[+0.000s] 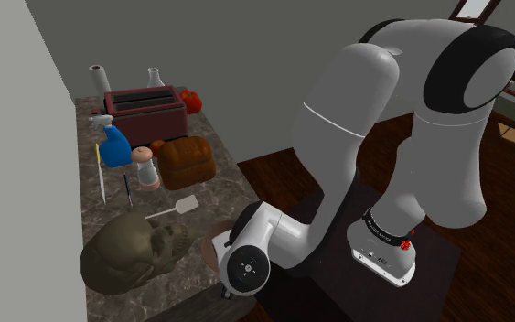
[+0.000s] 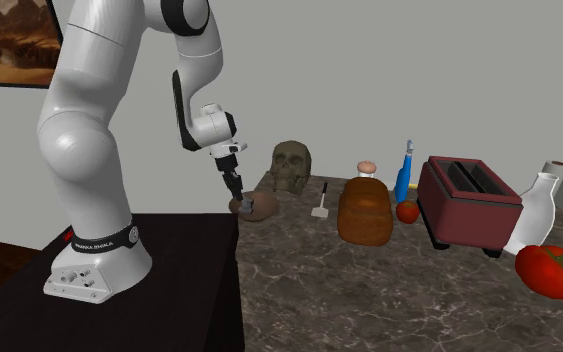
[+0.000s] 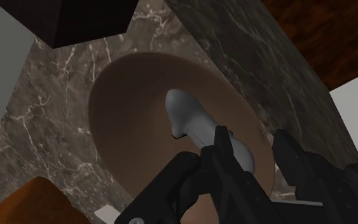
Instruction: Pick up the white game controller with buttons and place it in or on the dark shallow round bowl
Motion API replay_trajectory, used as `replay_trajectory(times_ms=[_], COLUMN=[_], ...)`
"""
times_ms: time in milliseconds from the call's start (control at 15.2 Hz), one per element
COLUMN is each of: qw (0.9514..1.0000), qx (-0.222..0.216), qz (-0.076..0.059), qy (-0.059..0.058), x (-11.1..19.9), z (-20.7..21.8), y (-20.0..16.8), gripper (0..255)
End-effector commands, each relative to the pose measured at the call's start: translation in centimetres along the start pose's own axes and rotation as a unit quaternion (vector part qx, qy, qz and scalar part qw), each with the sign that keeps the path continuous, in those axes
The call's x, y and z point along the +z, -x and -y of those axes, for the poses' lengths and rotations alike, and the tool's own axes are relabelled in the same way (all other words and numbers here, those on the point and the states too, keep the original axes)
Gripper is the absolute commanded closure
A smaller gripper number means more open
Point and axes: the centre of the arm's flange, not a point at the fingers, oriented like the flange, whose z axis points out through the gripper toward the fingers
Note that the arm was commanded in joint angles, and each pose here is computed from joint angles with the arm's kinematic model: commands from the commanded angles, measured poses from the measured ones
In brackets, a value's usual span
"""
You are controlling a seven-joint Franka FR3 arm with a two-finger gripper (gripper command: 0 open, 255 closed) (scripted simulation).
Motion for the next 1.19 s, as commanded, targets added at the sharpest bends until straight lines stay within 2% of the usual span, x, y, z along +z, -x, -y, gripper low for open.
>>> replay_trajectory(times_ms=[0,132,1122], qw=[1.0,1.0,1.0], qx=[0.0,0.0,0.0], qz=[0.0,0.0,0.0], qy=[0.0,0.0,0.0], x=[0.0,0.0,-7.4], z=[0.0,0.0,-2.5], y=[0.0,0.0,-0.9], gripper=[255,255,255])
